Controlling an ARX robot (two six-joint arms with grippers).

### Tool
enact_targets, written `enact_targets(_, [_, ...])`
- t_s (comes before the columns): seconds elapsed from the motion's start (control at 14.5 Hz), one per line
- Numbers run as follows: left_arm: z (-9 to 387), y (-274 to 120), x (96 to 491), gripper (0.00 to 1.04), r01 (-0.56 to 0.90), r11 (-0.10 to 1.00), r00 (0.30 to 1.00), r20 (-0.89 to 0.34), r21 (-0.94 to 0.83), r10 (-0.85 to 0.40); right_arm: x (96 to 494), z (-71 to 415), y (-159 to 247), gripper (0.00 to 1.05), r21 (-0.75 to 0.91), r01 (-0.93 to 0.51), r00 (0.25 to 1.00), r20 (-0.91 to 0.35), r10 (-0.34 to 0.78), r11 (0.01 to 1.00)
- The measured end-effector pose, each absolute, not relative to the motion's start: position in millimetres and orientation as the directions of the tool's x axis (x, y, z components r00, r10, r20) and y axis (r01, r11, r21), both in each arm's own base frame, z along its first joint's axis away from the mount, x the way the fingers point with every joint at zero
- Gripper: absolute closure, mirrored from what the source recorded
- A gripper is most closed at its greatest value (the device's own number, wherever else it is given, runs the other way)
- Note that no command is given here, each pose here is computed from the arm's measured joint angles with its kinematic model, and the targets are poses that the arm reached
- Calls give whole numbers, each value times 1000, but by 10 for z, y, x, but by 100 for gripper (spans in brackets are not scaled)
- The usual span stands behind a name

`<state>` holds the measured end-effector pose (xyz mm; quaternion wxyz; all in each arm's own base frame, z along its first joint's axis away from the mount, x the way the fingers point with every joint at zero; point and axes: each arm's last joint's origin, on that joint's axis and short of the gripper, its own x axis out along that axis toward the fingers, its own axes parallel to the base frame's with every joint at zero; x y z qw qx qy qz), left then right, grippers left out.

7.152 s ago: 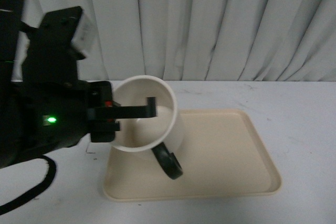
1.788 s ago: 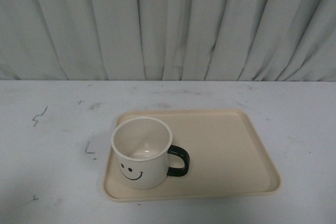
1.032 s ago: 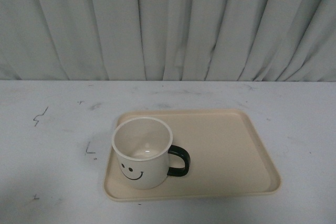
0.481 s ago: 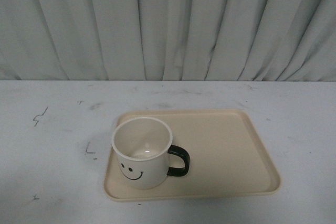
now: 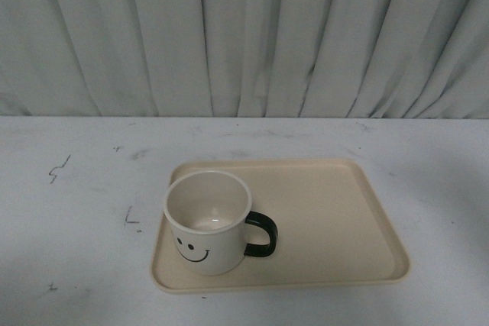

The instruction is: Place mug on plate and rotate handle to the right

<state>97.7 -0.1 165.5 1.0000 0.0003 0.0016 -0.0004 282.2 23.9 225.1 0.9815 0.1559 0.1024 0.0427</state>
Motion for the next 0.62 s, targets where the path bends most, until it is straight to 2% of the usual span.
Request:
enact_targets(0.21, [1654, -1, 977, 7, 1, 1000, 1000, -4, 1, -1, 3401, 1992, 623, 6, 390, -48, 891, -400, 216, 920])
enact_targets(0.28, [1655, -1, 977, 7, 1, 1000, 1000, -4, 1, -1, 3474, 1759, 943, 6, 402, -85, 800, -518, 302, 912])
enact_targets(0.34, [1654, -1, 977, 7, 1, 1000, 1000, -4, 1, -1, 3430, 1576, 1186, 6, 409, -137, 721, -583, 374, 902])
enact_targets(0.41, [1655, -1, 977, 7, 1, 1000, 1000, -4, 1, -1, 3387, 1496, 1361, 6, 419, -192, 663, -611, 432, 888])
enact_targets(0.62, [1655, -1, 977, 7, 0, 1000, 1000, -4, 1, 0, 3369, 1444, 1569, 6, 415, -258, 612, -629, 480, 873])
